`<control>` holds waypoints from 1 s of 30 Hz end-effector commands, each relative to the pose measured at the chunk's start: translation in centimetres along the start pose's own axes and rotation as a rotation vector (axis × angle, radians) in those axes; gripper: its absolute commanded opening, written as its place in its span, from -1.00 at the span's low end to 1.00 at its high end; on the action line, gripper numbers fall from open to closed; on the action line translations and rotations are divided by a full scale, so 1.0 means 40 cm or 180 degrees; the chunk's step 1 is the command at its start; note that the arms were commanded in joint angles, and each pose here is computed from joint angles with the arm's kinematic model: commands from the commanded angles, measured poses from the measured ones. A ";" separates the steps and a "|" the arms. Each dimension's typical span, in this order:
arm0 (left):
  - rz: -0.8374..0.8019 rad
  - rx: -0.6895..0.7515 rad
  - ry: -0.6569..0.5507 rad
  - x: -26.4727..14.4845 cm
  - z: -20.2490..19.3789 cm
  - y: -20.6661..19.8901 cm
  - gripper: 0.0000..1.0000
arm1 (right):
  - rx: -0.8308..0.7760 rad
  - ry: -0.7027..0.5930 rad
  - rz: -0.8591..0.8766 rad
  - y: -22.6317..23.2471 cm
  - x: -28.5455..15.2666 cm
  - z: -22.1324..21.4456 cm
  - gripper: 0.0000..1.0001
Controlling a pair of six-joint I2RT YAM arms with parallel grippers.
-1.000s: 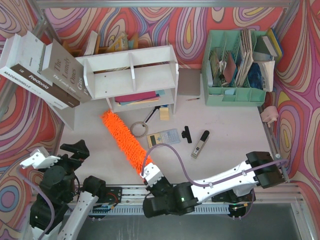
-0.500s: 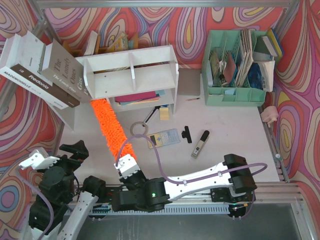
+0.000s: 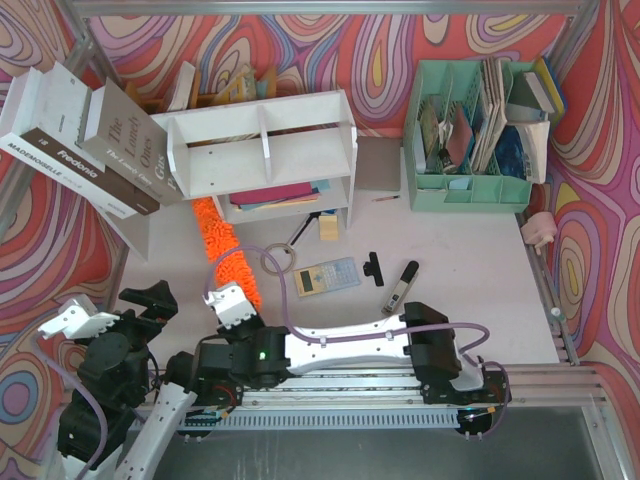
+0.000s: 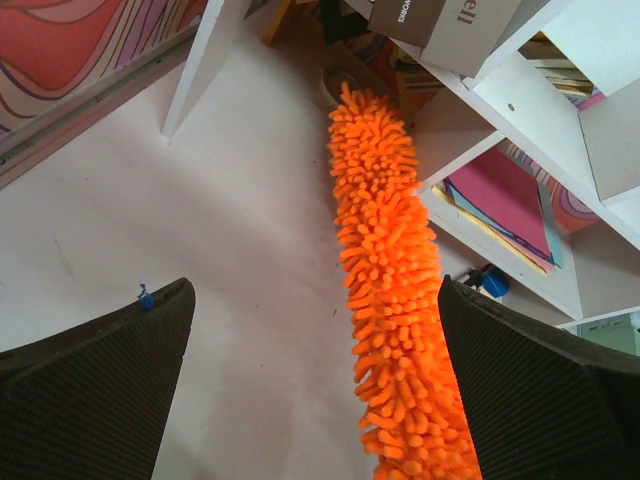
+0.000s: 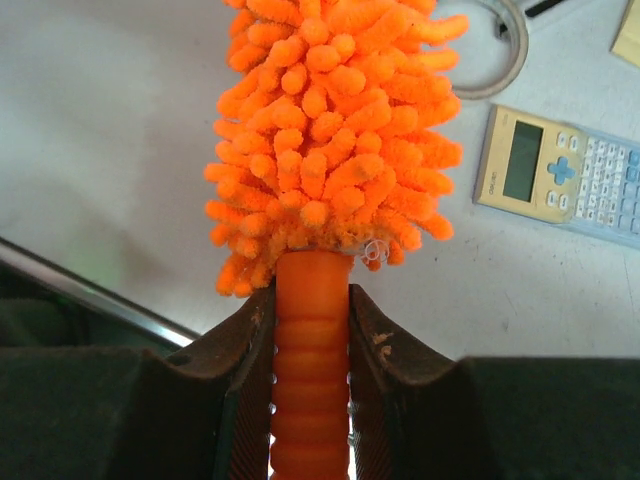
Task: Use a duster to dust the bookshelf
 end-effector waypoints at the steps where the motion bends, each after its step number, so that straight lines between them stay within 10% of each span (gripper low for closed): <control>1: -0.0046 -0.0009 -0.0008 -0.008 0.004 0.001 0.97 | -0.0053 0.0258 -0.0090 -0.020 0.035 -0.045 -1.00; 17: -0.0047 -0.0001 -0.0016 -0.007 0.005 0.001 0.97 | 0.0441 -0.0452 -0.0084 -0.093 -0.052 0.152 -1.00; 30: -0.0036 -0.0004 -0.0027 -0.005 0.005 0.002 0.97 | -0.0101 0.0478 -0.0027 -0.060 0.042 -0.109 -1.00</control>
Point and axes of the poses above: each gripper's point midway between its finger pads, its own x axis out along the fingers, its own y axis along the line the jaws close on, z = x × y, the point moved 2 cm from there along -x, back along the fingers, and after that the axes turned 2 degrees about -x, right-handed, at the moved point
